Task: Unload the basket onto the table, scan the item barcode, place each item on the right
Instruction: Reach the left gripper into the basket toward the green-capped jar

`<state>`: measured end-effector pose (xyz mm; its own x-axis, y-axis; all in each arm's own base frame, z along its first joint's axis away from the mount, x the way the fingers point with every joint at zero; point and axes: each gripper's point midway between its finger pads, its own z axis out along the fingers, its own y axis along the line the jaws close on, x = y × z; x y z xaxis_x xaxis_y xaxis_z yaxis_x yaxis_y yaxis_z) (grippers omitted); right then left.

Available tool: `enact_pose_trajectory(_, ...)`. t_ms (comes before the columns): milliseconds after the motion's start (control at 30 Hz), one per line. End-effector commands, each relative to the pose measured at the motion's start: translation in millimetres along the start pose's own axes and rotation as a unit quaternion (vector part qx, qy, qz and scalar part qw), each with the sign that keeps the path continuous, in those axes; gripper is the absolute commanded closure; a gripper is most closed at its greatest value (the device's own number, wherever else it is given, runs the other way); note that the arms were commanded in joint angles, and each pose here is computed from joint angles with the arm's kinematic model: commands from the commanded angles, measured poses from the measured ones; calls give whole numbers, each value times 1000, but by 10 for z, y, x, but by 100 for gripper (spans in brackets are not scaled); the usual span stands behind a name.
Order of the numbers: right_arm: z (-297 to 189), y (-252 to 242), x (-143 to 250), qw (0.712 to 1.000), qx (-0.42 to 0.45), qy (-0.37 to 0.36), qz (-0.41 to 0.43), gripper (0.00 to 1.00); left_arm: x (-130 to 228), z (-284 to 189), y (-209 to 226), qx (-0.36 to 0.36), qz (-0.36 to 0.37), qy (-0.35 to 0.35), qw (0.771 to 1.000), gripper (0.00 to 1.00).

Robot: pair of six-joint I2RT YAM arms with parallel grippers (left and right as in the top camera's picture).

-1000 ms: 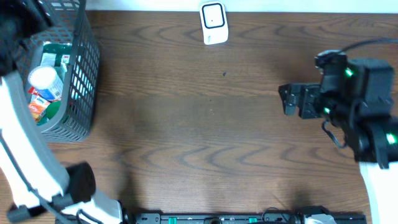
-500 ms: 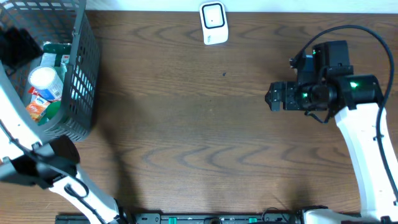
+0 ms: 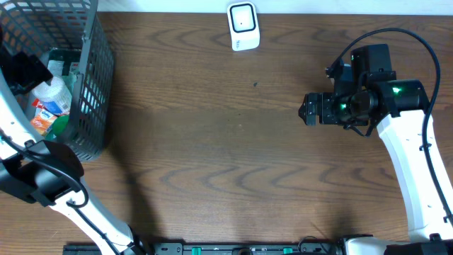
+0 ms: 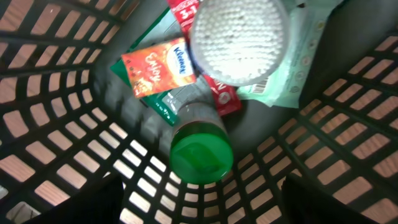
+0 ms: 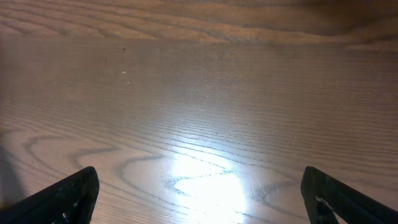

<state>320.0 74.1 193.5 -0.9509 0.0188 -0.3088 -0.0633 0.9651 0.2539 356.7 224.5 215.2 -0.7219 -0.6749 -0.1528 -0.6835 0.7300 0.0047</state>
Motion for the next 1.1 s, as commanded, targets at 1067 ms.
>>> enact_pose_trajectory(1067,10,10,-62,1000,-5,-9,0,1,631,501,230,-1,-75,-76,994,18)
